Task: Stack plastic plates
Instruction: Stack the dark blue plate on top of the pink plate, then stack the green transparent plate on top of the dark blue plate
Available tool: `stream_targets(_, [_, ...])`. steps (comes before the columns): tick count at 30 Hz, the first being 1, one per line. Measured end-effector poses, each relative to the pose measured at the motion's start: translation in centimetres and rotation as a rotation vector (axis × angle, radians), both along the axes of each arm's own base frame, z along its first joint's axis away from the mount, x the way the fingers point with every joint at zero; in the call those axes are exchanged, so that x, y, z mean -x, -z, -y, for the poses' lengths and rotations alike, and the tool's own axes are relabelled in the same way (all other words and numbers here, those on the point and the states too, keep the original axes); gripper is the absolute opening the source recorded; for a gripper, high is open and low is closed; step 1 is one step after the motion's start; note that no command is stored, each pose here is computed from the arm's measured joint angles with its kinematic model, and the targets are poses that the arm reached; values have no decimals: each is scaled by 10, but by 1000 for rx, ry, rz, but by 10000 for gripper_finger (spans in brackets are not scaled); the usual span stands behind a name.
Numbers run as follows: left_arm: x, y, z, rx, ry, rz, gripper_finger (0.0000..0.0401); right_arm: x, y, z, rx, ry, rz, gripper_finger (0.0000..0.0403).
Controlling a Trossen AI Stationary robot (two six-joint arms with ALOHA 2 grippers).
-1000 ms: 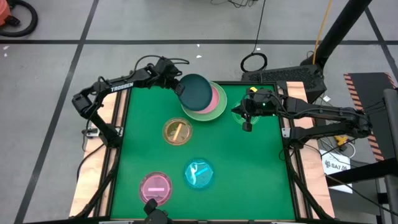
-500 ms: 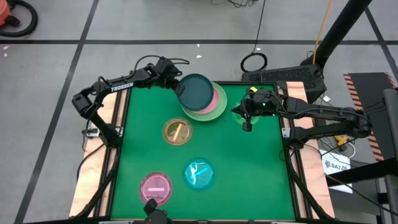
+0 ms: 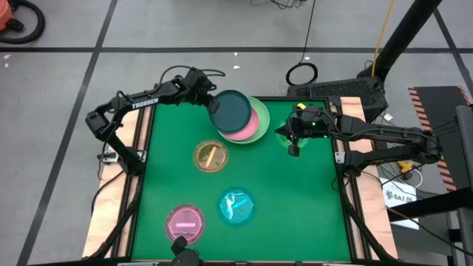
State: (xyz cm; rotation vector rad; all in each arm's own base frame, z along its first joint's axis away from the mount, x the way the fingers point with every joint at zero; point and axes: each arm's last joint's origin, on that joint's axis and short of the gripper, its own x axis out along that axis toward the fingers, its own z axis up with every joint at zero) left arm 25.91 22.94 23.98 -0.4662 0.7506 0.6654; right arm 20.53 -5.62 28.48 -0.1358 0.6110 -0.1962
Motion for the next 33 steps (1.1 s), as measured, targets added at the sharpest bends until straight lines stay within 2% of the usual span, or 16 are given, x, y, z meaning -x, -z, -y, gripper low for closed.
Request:
stream_targets(6, [-1, 0, 1, 20, 30, 24, 58, 0, 0, 0, 0, 0, 0, 11])
stream_targets(14, [-1, -1, 1, 20, 46, 28, 115, 0, 0, 0, 0, 0, -1, 11])
stream_targets(22, [-8, -3, 9, -74, 191, -15, 126, 0, 0, 0, -26, 18, 7, 11])
stream_targets(27, [-27, -6, 28, -138, 333, 16, 126, -3, 3, 1, -134, 92, 21, 11])
stream_targets(33, [-41, -23, 69, -246, 507, 216, 124, -8, 38, -1, -322, 250, -64, 11])
